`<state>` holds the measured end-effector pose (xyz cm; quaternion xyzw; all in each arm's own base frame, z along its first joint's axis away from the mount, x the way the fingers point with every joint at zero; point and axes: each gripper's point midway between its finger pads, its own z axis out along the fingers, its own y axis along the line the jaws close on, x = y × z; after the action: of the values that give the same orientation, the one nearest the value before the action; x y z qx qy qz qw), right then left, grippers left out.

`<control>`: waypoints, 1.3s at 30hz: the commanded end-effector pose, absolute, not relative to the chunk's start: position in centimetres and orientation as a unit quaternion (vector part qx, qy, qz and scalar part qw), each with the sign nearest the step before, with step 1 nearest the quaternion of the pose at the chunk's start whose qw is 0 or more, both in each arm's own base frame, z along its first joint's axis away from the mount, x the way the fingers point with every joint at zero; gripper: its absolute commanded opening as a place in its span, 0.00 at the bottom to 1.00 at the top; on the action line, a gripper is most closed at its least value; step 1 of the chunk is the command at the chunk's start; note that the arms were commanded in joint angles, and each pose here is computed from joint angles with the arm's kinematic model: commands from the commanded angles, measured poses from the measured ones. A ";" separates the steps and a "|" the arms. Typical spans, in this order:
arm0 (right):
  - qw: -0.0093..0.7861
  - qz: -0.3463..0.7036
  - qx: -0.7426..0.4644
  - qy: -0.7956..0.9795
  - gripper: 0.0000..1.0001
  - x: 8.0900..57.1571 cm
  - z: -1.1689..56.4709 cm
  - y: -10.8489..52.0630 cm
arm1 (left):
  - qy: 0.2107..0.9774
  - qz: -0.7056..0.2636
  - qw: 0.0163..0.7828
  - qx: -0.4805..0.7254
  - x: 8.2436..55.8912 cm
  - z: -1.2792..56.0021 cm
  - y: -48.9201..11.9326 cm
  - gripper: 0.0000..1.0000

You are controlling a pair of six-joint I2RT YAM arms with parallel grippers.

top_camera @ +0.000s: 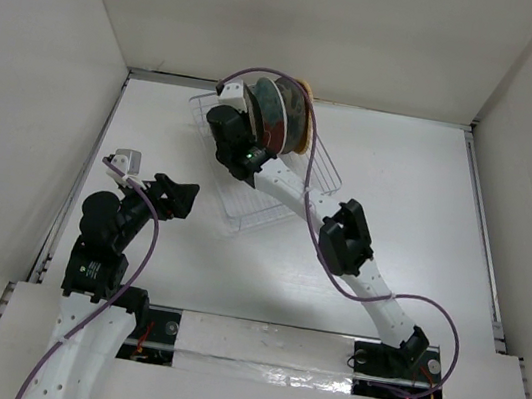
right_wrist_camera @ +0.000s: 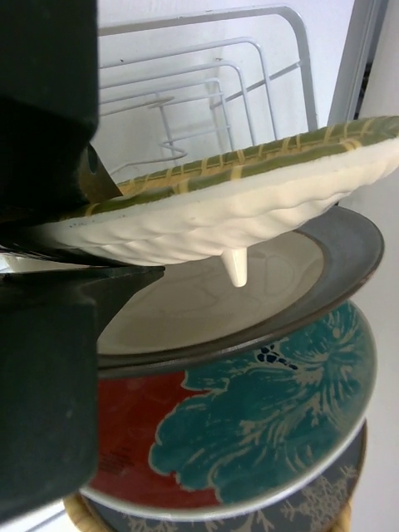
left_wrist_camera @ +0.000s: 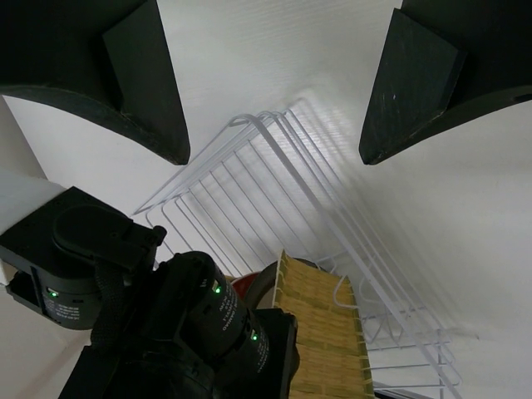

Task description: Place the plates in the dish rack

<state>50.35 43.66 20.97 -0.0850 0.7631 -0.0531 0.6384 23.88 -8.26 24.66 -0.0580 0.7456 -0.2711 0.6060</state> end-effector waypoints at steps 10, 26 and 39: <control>0.686 0.012 -0.042 0.727 0.72 50.2 26.0 44.1 | 0.727 -0.260 0.631 -0.069 24.0 26.1 -7.6 0.75; 0.694 0.073 -0.051 0.715 0.75 46.4 29.7 42.9 | 0.727 -0.257 0.632 -0.074 24.1 26.1 -7.4 0.70; 0.720 0.203 -0.073 0.660 0.78 39.9 39.6 39.3 | 0.725 -0.250 0.637 -0.081 24.1 26.2 -7.0 0.31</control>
<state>41.98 40.09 31.79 -0.1066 0.7196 0.1214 0.6753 24.13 -7.07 24.87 -0.0845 0.7402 -0.2484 0.6191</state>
